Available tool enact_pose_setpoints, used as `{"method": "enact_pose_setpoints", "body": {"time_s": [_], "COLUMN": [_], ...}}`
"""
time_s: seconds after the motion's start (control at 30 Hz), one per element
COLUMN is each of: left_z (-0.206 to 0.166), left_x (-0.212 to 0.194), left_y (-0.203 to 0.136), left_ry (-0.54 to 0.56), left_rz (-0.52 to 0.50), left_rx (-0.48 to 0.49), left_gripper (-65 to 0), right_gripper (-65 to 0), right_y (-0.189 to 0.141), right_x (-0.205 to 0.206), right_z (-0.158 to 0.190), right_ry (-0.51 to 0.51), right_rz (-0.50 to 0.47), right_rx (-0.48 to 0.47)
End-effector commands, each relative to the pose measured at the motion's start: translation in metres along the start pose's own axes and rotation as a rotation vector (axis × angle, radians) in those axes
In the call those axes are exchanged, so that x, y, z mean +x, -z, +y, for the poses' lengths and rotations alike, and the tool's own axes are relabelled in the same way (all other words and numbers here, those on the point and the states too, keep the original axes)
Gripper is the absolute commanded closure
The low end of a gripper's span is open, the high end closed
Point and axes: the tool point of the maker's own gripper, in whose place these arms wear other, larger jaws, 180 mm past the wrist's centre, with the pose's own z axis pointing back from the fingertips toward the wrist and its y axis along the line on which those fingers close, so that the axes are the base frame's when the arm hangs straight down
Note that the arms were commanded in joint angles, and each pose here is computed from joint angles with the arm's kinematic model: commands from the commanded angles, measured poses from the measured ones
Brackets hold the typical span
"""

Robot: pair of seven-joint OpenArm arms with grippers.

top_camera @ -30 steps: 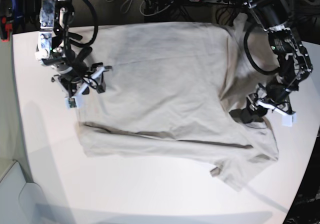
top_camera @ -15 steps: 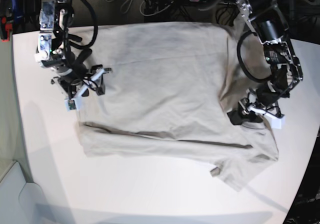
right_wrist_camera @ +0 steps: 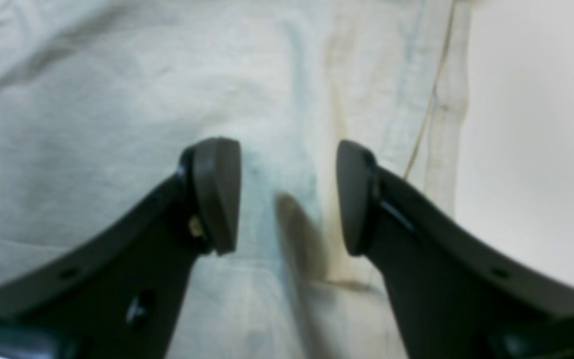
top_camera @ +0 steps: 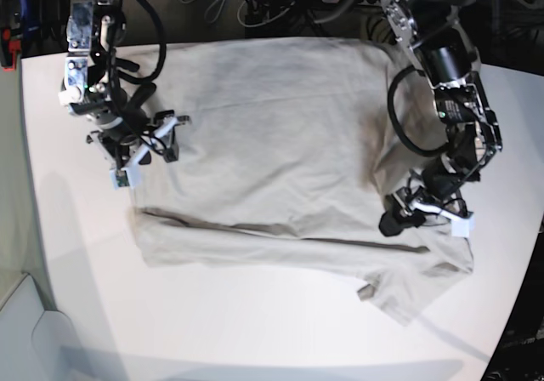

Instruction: Layout the t-shirt on the table in an organized manner, then fold the t-shirt properly

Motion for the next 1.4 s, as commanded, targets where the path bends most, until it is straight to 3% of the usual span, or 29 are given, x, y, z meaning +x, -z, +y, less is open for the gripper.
{"method": "enact_pose_setpoints", "body": {"time_s": [0.0, 0.2, 0.43, 0.5, 0.57, 0.63, 0.87, 1.17, 1.37], "left_z": [-0.016, -0.016, -0.019, -0.023, -0.012, -0.005, 0.023, 0.054, 0.073], "left_x": [0.020, 0.021, 0.038, 0.043, 0.045, 0.050, 0.044, 0.011, 0.035], "left_y": [0.003, 0.009, -0.015, -0.020, -0.030, -0.035, -0.054, -0.085, -0.137], "left_ry": [0.019, -0.012, 0.092, 0.117, 0.124, 0.114, 0.087, 0.107, 0.121], "left_rz": [-0.049, -0.047, -0.075, -0.089, -0.096, -0.112, -0.113, -0.019, -0.090], "left_rx": [-0.043, -0.054, -0.033, -0.033, -0.004, 0.011, 0.071, 0.162, 0.262], "left_gripper": [-43.1, -43.0, -42.7, -37.3, -26.7, -20.6, -21.7, -21.8, -22.0], "right_gripper": [-31.2, -31.2, -31.1, -31.1, -31.1, -31.1, -31.0, -31.0, -31.0], "right_y": [-0.002, -0.002, 0.008, 0.014, 0.015, 0.016, 0.017, 0.017, 0.017], "right_x": [0.014, 0.014, 0.004, -0.005, -0.010, -0.010, -0.001, -0.001, 0.001], "right_z": [-0.001, -0.001, -0.006, -0.008, -0.009, -0.009, -0.009, -0.009, -0.009], "right_ry": [-0.014, -0.014, 0.007, 0.020, 0.025, 0.026, 0.024, 0.024, 0.023], "right_rz": [-0.046, -0.046, -0.007, 0.020, 0.033, 0.033, 0.016, 0.016, 0.013], "right_rx": [0.002, 0.002, 0.002, 0.002, 0.002, 0.002, 0.002, 0.002, 0.002]}}
